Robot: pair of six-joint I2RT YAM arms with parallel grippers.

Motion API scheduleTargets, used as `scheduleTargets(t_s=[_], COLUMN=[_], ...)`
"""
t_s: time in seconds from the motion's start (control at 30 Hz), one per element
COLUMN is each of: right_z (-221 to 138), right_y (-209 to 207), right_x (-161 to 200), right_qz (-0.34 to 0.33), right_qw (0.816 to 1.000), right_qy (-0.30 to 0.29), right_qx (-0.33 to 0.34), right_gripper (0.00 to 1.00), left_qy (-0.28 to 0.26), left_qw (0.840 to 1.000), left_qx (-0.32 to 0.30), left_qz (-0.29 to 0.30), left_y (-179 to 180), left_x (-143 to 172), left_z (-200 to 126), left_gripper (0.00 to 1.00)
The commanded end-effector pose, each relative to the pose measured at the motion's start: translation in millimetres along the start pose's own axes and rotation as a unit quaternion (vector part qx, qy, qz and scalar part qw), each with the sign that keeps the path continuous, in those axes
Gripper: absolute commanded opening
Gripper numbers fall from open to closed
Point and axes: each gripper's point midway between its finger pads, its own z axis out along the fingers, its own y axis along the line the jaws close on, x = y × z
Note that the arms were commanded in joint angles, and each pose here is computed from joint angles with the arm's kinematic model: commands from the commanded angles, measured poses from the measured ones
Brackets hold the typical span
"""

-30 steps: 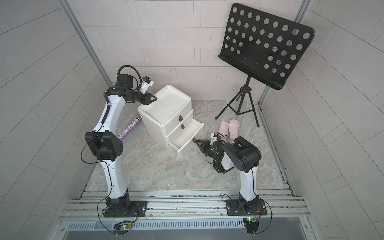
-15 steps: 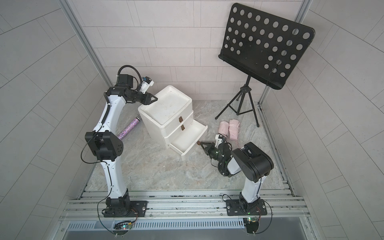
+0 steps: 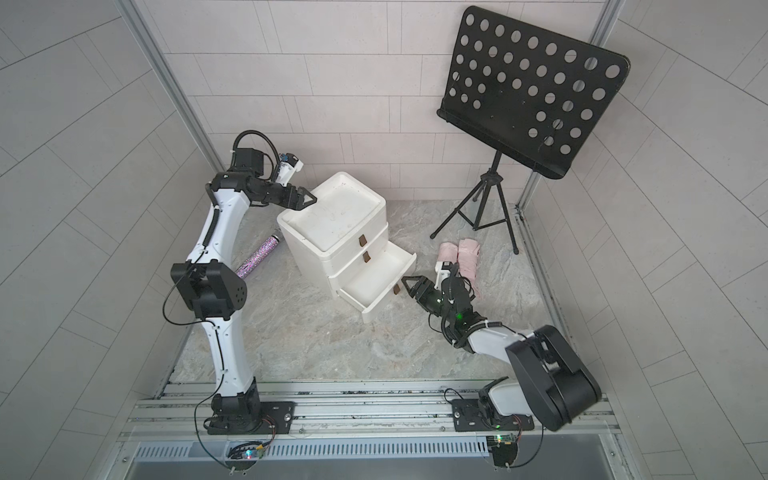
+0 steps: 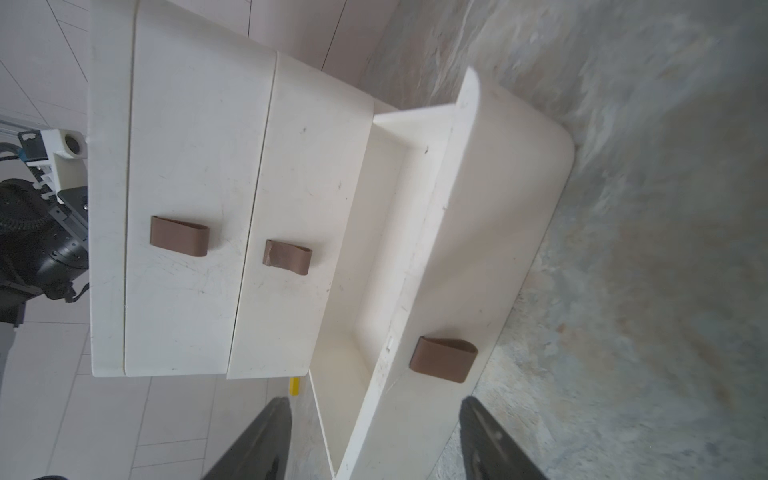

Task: Place the umbrella in the drawer by color
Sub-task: Open the drawer in the storage box, then pick up the umbrella from the center of the board.

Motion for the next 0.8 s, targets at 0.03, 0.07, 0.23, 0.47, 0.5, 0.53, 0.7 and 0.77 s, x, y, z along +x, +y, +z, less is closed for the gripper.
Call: scheduleTargets(t_s=[0.03, 0.07, 0.23, 0.47, 0.5, 0.53, 0.7, 0.77], right_z=[-39, -49, -73, -49, -44, -39, -14, -4], right_y=[-5, 1, 3, -25, -29, -32, -54, -63], right_x=[-34, -46, -87, -119, -123, -127, -142, -144], right_qz=[-0.091, -0.105, -0.141, -0.182, -0.186, -0.19, -0.192, -0.189], right_qw=[0.987, 0.984, 0.967, 0.93, 0.925, 0.919, 0.902, 0.898], right_qy=[-0.031, -0.045, -0.035, 0.039, 0.048, 0.058, 0.077, 0.086], right_qx=[0.126, 0.136, 0.211, 0.316, 0.329, 0.34, 0.379, 0.387], right_gripper=[0.73, 0.74, 0.78, 0.8, 0.8, 0.8, 0.79, 0.79], left_qy=[-0.034, -0.045, -0.07, -0.07, -0.07, -0.068, -0.047, -0.035], left_qw=[0.998, 0.997, 0.995, 0.997, 0.997, 0.997, 0.993, 0.99], left_qx=[-0.044, -0.052, -0.063, 0.016, 0.031, 0.043, 0.112, 0.136], left_qz=[-0.033, -0.037, -0.044, -0.026, -0.022, -0.017, 0.005, 0.007], left_y=[15, 17, 5, -73, -86, -100, -164, -183], left_x=[-24, -30, -42, -27, -21, -15, 20, 34], left_z=[-37, -47, -88, -137, -143, -149, -161, -160], left_gripper=[0.85, 0.85, 0.86, 0.86, 0.86, 0.86, 0.87, 0.87])
